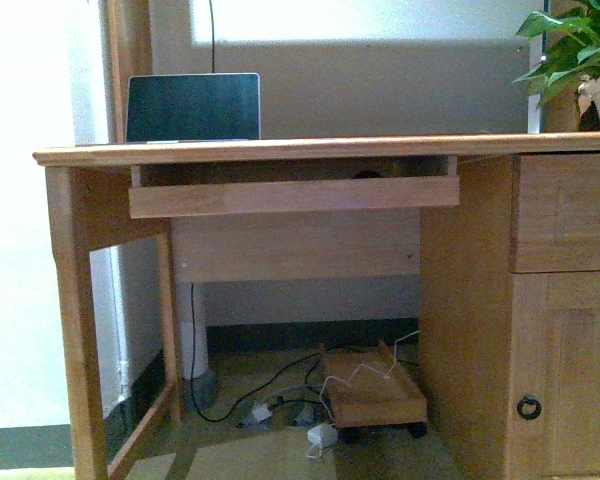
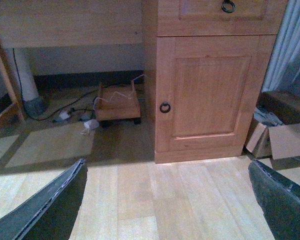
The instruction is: Place mouse
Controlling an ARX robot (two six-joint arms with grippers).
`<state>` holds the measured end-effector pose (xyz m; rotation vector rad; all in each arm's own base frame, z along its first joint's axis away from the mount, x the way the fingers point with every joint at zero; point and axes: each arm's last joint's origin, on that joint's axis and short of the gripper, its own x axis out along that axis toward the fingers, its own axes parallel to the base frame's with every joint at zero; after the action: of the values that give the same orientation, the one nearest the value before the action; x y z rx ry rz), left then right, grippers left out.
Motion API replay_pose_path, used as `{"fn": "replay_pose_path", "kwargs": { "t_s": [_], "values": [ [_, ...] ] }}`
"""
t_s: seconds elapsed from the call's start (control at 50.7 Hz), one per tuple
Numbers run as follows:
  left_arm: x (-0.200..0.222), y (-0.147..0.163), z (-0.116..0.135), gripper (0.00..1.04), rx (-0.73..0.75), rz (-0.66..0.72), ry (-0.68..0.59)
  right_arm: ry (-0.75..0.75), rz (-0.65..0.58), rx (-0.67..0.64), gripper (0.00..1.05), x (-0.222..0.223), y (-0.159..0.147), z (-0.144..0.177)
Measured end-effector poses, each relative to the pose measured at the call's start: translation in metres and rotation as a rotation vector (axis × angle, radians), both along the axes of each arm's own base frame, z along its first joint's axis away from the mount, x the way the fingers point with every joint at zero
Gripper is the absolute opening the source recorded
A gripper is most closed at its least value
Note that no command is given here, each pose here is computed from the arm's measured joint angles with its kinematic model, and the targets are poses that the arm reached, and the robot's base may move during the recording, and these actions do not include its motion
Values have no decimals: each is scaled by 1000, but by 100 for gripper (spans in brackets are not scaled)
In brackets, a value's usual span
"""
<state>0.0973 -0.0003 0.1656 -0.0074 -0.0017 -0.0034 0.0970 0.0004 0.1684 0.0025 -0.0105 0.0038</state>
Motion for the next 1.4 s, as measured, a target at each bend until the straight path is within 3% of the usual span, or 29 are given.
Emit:
{"fn": "replay_pose_path", "kwargs": {
  "t_s": [1.401],
  "values": [
    [0,0,0,97,0,0,0,0,1,0,97,0,0,0]
  ]
}}
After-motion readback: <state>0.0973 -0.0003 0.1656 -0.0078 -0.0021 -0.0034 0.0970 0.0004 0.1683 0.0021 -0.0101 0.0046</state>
